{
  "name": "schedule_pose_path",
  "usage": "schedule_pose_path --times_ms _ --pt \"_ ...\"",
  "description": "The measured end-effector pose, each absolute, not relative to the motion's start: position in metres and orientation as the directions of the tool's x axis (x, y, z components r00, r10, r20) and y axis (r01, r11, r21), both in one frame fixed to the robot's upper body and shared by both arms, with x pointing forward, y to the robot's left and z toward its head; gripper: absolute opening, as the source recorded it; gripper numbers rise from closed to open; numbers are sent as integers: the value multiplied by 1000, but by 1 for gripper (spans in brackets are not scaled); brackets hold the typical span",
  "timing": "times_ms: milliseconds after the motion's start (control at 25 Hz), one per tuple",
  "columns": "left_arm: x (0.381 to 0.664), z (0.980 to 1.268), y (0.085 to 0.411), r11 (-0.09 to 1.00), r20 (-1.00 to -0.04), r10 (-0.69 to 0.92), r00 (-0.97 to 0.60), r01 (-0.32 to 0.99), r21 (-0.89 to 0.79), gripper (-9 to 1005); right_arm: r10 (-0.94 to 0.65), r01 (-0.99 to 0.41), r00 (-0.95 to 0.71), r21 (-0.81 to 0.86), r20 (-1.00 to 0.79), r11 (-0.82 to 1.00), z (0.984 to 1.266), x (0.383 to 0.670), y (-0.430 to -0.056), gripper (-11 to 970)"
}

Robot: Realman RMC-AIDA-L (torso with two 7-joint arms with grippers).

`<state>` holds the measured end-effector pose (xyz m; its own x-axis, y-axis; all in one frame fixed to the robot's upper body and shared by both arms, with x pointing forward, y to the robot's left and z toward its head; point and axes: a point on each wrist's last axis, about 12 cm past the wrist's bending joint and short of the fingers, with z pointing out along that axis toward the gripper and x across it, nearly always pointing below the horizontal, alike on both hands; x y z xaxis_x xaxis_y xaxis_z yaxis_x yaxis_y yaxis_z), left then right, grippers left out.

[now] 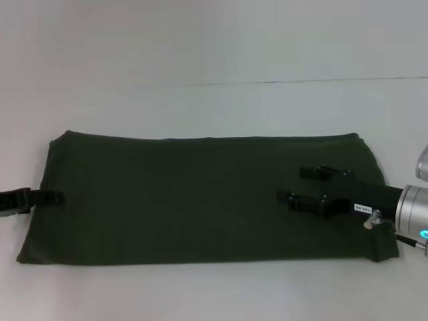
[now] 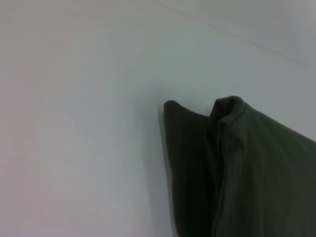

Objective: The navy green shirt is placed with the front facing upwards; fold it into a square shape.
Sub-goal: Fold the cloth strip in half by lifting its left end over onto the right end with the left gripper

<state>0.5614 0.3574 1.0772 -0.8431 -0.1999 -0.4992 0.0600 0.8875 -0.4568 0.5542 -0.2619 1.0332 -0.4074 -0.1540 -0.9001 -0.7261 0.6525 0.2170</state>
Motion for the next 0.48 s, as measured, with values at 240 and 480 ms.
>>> schedule_pose_path --times_ms 240,480 --pt "562 1080 360 886 -501 -205 -840 58 -461 877 -154 -725 -409 217 -900 654 1033 554 -262 868" --pt "562 1080 359 888 -504 -200 -840 62 -456 876 -153 -725 -409 218 -900 654 1033 554 -262 868"
